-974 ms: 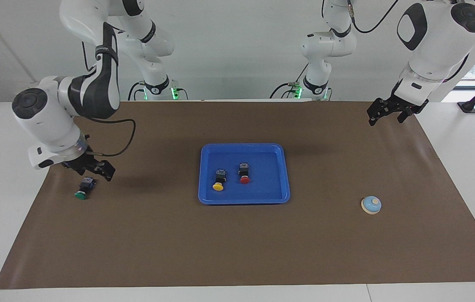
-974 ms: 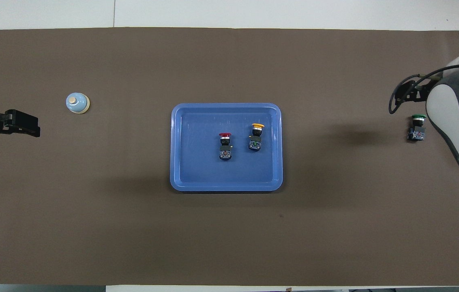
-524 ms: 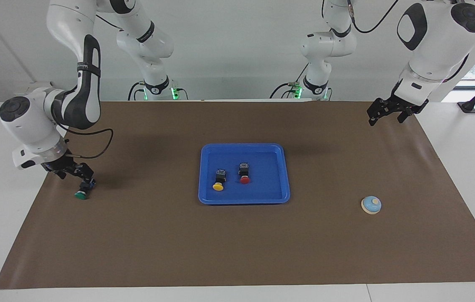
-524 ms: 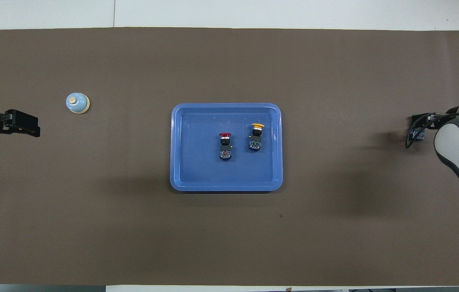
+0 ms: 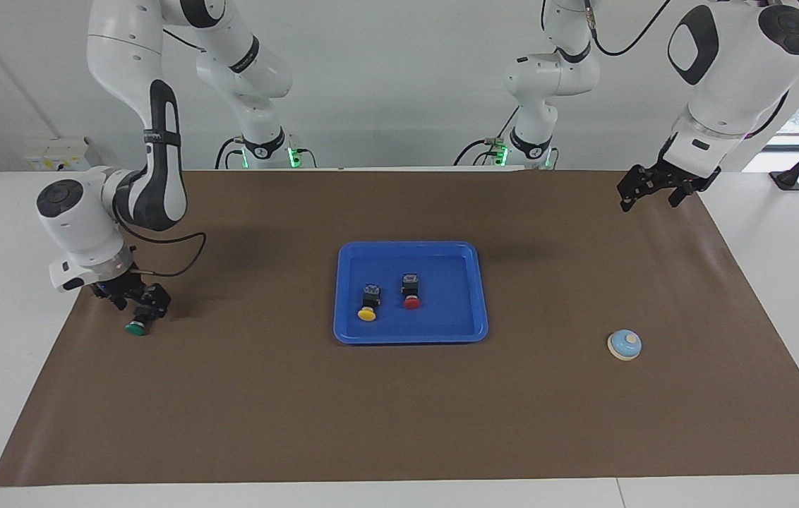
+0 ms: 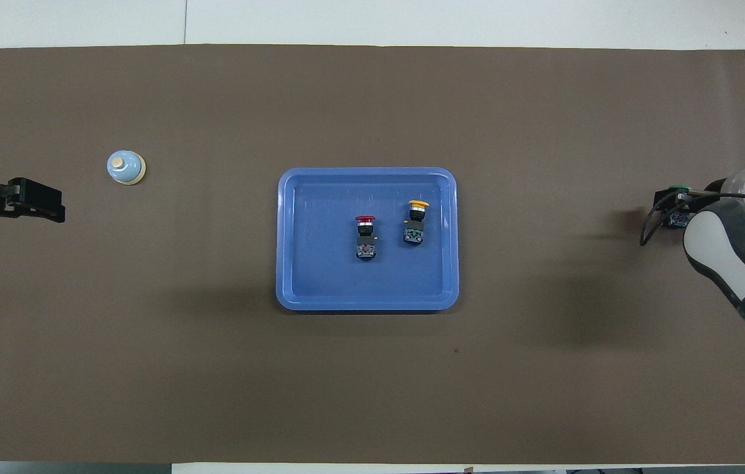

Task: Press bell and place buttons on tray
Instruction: 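Move the right gripper to the green button and grasp it, then carry the green button into the tray and release it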

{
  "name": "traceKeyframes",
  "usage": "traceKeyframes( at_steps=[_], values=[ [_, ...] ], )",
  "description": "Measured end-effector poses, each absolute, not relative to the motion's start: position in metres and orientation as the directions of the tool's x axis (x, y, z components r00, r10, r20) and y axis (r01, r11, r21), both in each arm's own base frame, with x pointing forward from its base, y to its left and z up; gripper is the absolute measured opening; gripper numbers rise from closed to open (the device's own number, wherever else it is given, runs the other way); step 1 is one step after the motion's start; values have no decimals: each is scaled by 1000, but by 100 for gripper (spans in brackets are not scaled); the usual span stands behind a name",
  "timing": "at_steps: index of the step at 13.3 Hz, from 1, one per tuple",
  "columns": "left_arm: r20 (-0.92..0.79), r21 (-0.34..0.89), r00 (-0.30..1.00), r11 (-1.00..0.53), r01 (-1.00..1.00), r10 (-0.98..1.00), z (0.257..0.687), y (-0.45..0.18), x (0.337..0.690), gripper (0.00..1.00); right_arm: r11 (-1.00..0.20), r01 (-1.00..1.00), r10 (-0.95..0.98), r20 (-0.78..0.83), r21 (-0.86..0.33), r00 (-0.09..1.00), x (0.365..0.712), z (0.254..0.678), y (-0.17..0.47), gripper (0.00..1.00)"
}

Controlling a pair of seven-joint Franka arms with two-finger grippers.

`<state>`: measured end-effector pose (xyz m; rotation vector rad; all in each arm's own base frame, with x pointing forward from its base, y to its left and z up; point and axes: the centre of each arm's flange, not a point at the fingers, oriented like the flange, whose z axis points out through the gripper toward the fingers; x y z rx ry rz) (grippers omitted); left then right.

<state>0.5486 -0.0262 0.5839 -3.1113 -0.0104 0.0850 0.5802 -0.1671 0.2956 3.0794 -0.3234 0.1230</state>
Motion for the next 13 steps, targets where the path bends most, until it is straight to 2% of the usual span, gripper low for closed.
traceKeyframes(
  at_steps=[1, 2, 5, 6, 10, 13],
  values=[
    [-54, -29, 998, -1000, 6, 7, 584, -26, 549, 100, -977, -209, -206, 80, 34, 975, 580, 291, -167, 100],
    [-54, -29, 998, -1000, 6, 7, 584, -26, 549, 100, -977, -209, -206, 77, 34, 976, 580, 289, -167, 90],
    [-54, -29, 998, -1000, 6, 7, 584, -26, 549, 100, -978, -206, -204, 76, 33, 976, 580, 288, -166, 50],
    [-54, -29, 998, -1000, 6, 7, 584, -26, 549, 100, -979, -203, -200, 77, 33, 977, 581, 289, -164, 41],
    [-54, -29, 998, -1000, 6, 7, 584, -26, 549, 100, -984, -176, -174, 59, 28, 983, 588, 297, -148, 41],
    [-54, -29, 998, -1000, 6, 7, 584, -26, 549, 100, -990, -139, -139, 1, 28, 990, 611, 341, -97, 41]
  ],
)
